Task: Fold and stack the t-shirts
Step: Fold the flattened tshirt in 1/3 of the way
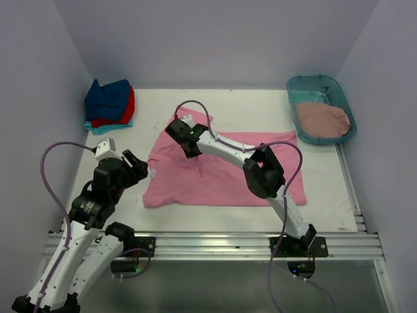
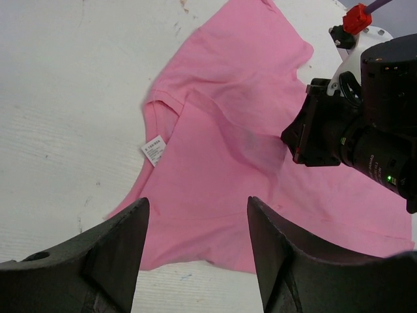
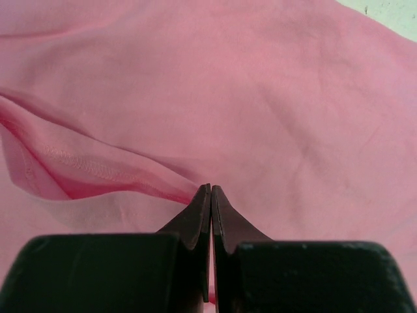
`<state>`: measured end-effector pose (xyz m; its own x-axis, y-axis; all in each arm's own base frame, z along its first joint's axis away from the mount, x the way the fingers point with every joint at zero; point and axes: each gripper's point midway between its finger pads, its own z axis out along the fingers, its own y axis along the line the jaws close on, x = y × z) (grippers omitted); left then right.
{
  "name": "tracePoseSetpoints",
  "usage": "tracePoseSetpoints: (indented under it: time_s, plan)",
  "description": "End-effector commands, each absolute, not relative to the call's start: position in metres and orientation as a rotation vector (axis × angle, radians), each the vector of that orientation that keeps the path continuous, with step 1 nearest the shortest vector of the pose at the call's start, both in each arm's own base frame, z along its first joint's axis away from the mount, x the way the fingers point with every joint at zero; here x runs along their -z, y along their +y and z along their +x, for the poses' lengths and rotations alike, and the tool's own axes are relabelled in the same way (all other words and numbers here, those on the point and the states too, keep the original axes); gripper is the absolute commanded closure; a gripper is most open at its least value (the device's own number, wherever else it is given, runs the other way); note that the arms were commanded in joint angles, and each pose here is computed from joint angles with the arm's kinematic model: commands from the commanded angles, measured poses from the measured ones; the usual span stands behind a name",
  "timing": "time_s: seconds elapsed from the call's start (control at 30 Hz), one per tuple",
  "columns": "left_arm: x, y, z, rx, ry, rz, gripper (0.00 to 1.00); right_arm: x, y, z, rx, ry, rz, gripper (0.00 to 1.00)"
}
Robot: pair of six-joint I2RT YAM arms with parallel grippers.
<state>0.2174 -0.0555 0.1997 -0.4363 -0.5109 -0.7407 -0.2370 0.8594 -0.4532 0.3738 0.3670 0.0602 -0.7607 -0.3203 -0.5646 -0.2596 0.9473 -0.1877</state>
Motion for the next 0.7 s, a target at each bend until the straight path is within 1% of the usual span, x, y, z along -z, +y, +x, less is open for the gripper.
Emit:
tracePoseSetpoints:
  time_s: [0.0,0.03,0.07,0.13,0.17,0.2,0.27,0.4,0.5,0.57,0.6,0.63,0.67]
  plan:
    - [-0.195,-0.058,0.220,0.353,2.045,-0.533,0.35,-0.088,0.360,0.384,0.135,2.401,-0.318,1.00]
    - [-0.193,-0.059,0.220,0.352,2.050,-0.532,0.35,-0.088,0.357,0.383,0.142,2.402,-0.305,1.00]
    - [-0.192,-0.059,0.221,0.352,2.053,-0.532,0.35,-0.089,0.354,0.382,0.159,2.401,-0.295,0.95]
    - [-0.189,-0.061,0.222,0.353,2.063,-0.527,0.35,-0.088,0.348,0.379,0.183,2.410,-0.270,0.75]
    - [-0.188,-0.062,0.222,0.357,2.064,-0.523,0.35,-0.088,0.343,0.377,0.206,2.411,-0.264,0.60]
    - [-0.186,-0.062,0.222,0.356,2.071,-0.520,0.35,-0.089,0.339,0.374,0.227,2.413,-0.258,0.56]
    - [-0.184,-0.068,0.225,0.379,2.080,-0.489,0.35,-0.099,0.331,0.369,0.250,2.391,-0.222,0.51]
    - [-0.173,-0.086,0.231,0.441,2.118,-0.385,0.36,-0.133,0.307,0.363,0.293,2.300,-0.128,0.50]
    - [-0.169,-0.100,0.245,0.482,2.124,-0.332,0.38,-0.160,0.282,0.361,0.312,2.232,-0.030,0.46]
    - [-0.171,-0.108,0.265,0.496,2.104,-0.322,0.39,-0.164,0.262,0.362,0.315,2.235,-0.006,0.44]
    - [-0.181,-0.112,0.276,0.506,2.081,-0.314,0.38,-0.178,0.255,0.365,0.275,2.219,0.028,0.43]
    - [-0.175,-0.115,0.292,0.483,2.102,-0.324,0.36,-0.178,0.251,0.365,0.251,2.240,0.022,0.42]
    - [-0.176,-0.115,0.305,0.456,2.101,-0.339,0.34,-0.175,0.235,0.370,0.268,2.254,0.051,0.40]
